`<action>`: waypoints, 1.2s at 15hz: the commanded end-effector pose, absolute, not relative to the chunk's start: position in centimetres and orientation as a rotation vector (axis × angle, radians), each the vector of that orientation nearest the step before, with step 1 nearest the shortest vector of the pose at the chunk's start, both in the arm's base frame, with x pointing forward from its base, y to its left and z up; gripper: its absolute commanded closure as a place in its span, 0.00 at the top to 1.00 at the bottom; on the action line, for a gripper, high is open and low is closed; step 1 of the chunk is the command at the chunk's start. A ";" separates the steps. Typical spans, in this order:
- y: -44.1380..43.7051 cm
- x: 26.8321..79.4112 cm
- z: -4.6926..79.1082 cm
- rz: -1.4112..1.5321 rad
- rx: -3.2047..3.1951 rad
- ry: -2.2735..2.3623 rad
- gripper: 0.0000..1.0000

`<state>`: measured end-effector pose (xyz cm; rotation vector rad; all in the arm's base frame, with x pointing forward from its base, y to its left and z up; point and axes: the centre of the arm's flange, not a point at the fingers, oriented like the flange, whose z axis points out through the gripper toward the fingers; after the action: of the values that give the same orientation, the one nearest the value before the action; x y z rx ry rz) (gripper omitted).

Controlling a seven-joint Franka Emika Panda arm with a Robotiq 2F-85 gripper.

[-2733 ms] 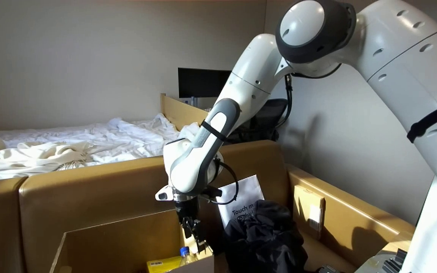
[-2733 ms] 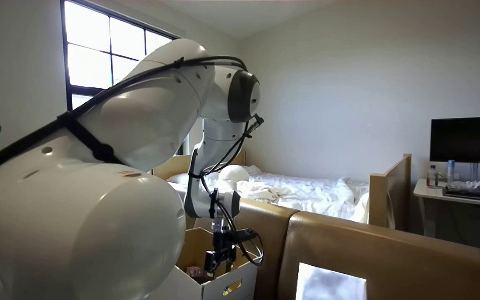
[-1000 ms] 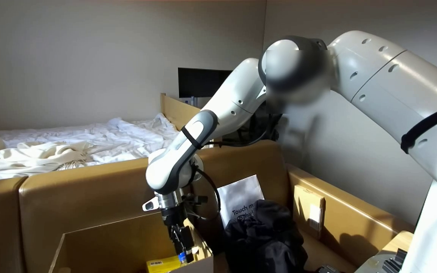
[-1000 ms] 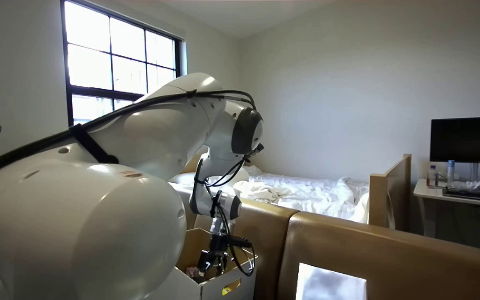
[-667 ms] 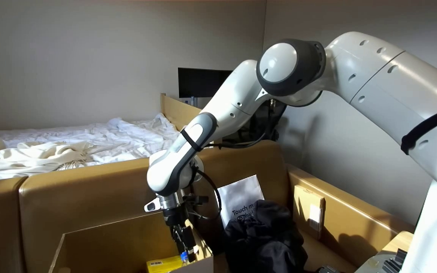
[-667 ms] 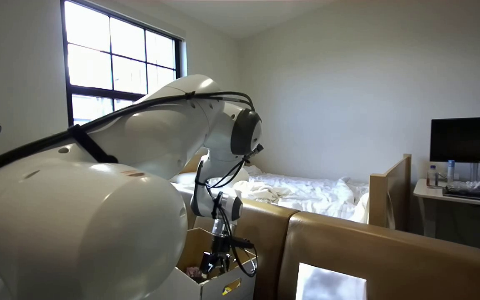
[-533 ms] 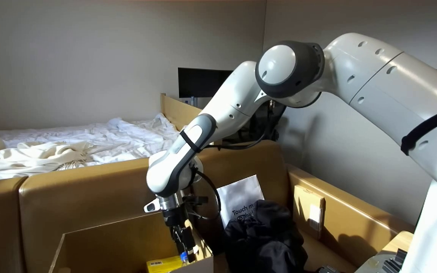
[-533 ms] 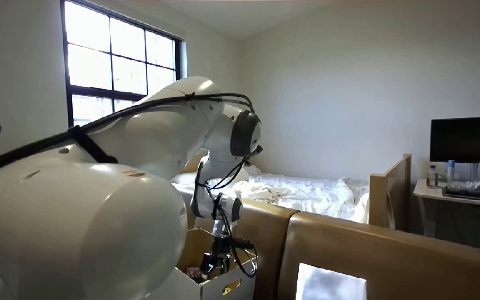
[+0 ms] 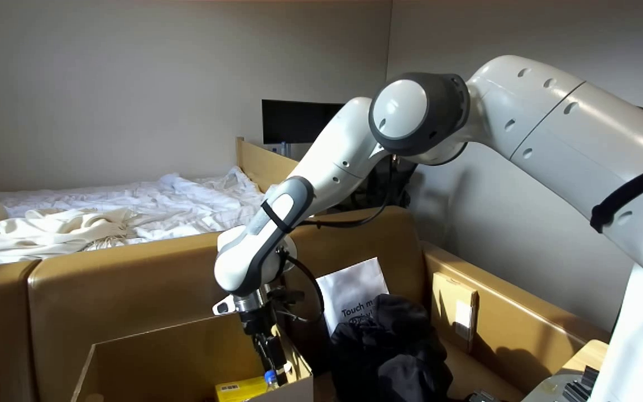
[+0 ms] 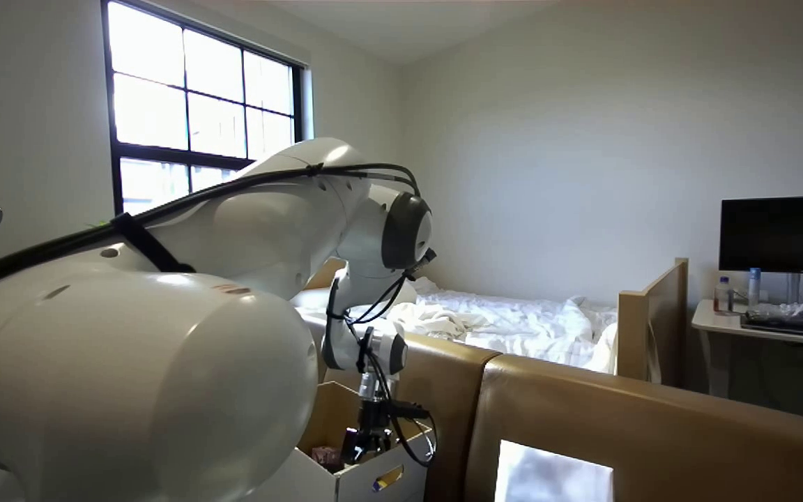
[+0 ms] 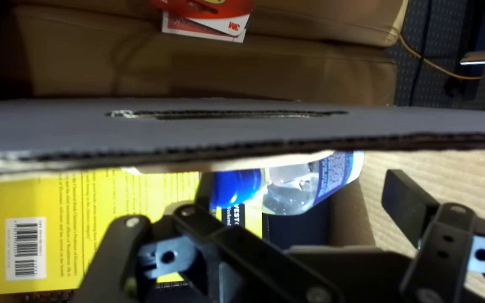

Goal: Remove the bottle from the box and put it on the handle of the couch

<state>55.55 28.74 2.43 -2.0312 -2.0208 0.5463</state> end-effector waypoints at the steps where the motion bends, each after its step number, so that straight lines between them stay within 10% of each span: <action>1: 29.0 56.0 2.5 0.568 -2.124 -2.013 1.00; 14: 29.5 55.4 1.0 0.598 -2.075 -1.981 1.00; 15: 29.3 55.5 1.1 0.601 -2.081 -1.982 0.75; 18: 29.0 55.7 1.5 0.591 -2.094 -1.980 0.60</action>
<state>56.10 29.53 1.27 -2.1023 -1.9824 0.5569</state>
